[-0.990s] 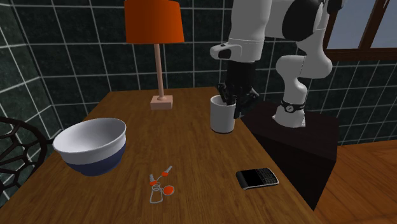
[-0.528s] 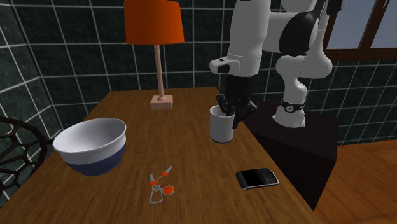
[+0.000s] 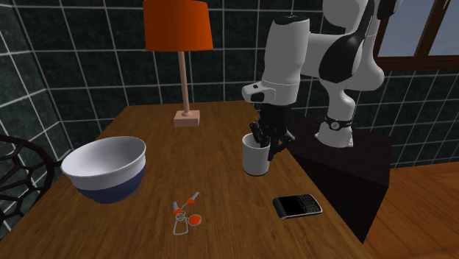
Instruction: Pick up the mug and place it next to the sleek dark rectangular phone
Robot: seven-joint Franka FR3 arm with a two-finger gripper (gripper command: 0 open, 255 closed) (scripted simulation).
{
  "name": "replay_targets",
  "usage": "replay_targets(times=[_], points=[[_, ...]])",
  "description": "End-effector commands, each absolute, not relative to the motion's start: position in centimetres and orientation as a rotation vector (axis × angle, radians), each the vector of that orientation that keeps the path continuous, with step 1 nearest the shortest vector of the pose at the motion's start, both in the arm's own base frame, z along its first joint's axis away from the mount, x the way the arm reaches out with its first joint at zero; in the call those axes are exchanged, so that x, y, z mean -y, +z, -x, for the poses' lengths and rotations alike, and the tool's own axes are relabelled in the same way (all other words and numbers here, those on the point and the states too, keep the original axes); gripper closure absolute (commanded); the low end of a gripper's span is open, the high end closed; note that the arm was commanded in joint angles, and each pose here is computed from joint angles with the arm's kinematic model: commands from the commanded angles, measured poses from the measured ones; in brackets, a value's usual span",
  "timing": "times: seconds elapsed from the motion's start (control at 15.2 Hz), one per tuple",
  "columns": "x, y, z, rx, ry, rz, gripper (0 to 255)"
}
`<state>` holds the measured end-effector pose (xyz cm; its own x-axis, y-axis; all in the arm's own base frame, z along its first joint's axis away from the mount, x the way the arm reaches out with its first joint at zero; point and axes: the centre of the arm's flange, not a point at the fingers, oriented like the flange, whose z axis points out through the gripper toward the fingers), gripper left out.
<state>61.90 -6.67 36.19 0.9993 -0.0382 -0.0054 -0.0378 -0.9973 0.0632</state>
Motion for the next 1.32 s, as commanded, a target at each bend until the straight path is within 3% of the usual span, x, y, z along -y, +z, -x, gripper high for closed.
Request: replay_targets(times=[0.0,0.33,0.4,0.73,0.99,1.25], points=[[6.7,35.9,-61.9,0.059,-0.009,-3.078,255],[6.7,35.9,-61.9,0.059,-0.009,-3.078,255],[6.7,35.9,-61.9,0.059,-0.009,-3.078,0],[6.7,35.9,-61.9,0.059,-0.009,-3.078,0],[6.4,40.9,-61.9,0.059,-0.009,-3.078,0],[6.4,40.9,-61.9,0.059,-0.009,-3.078,0]])
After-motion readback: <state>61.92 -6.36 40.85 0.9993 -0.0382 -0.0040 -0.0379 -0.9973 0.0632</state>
